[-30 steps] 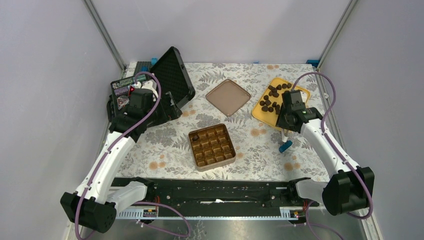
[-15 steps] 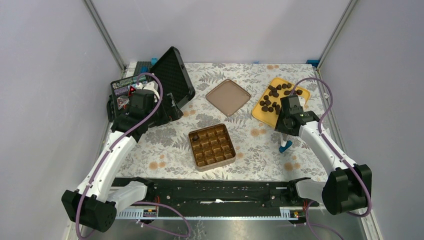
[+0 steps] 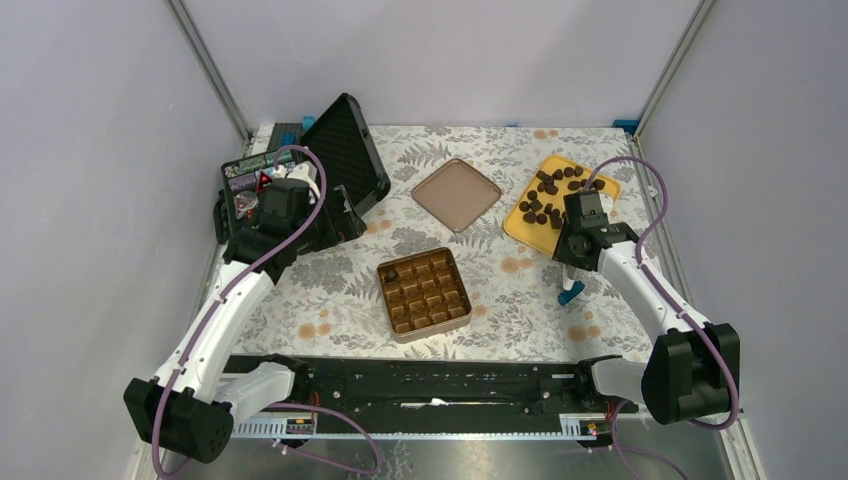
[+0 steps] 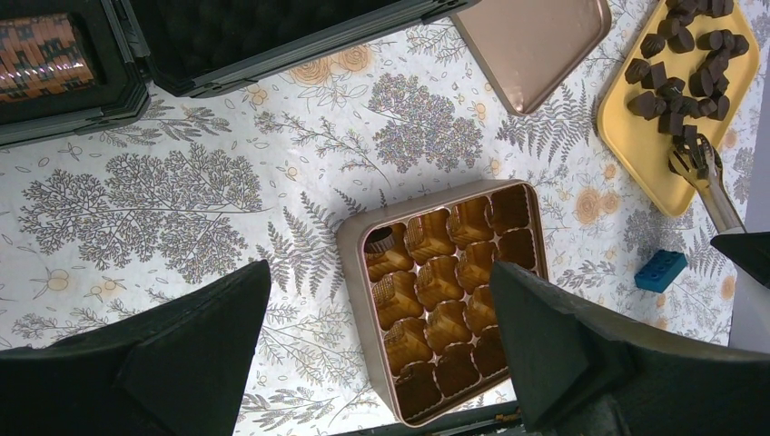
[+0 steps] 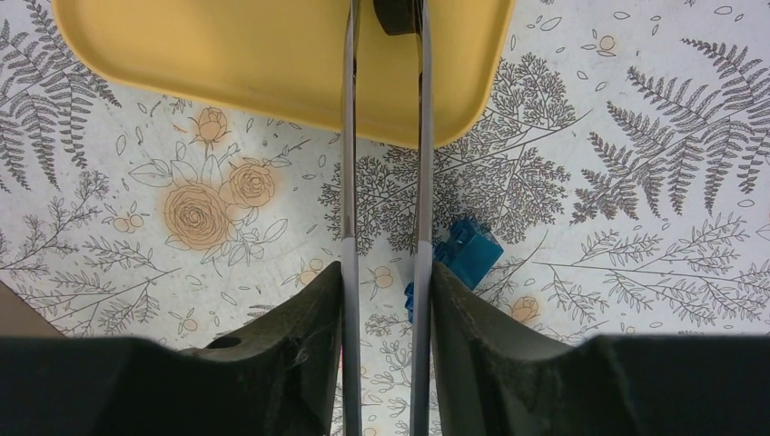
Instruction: Pack the chocolate
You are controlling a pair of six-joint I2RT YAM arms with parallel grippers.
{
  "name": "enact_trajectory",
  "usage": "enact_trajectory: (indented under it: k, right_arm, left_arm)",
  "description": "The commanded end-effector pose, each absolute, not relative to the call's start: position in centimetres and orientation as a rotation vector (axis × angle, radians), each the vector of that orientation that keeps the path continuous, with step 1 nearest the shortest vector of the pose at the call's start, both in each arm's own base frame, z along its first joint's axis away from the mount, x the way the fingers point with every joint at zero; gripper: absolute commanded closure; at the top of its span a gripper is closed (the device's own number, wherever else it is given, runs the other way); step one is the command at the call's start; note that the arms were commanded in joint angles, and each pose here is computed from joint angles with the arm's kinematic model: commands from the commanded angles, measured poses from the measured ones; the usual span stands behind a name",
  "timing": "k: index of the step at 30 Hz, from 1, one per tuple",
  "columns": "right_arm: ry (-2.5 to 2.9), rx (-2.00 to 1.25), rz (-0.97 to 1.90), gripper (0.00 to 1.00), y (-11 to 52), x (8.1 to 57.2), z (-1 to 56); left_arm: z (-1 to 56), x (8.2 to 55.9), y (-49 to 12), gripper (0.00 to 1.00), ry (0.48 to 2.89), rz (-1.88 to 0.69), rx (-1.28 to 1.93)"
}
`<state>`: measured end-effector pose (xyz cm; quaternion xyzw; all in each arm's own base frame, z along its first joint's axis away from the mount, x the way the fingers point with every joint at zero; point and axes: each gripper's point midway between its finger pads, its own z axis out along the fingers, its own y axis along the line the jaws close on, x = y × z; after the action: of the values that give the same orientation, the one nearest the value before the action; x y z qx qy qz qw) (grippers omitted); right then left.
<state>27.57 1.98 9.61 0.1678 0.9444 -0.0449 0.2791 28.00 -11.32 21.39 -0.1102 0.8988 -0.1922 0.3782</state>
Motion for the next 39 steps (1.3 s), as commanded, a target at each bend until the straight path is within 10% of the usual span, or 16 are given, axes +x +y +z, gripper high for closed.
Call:
enact_trajectory:
  k: [1, 13, 39]
  right_arm:
    - [2.489, 0.464, -0.110, 0.61, 1.8, 28.5, 10.2]
    - [2.447, 0.463, -0.037, 0.93, 2.3, 27.6, 13.3]
    - [2.420, -0.687, 0.621, 0.95, 28.3, 15.0, 20.5]
  left_arm:
    - [22.3, 28.4, -11.8, 0.01, 2.253, -0.535, -0.273]
    - [22.5, 28.4, -11.8, 0.01, 2.246, -0.537, -0.273]
    - [24.7, 28.7, -8.4, 0.01, 2.163, -0.389, -0.474]
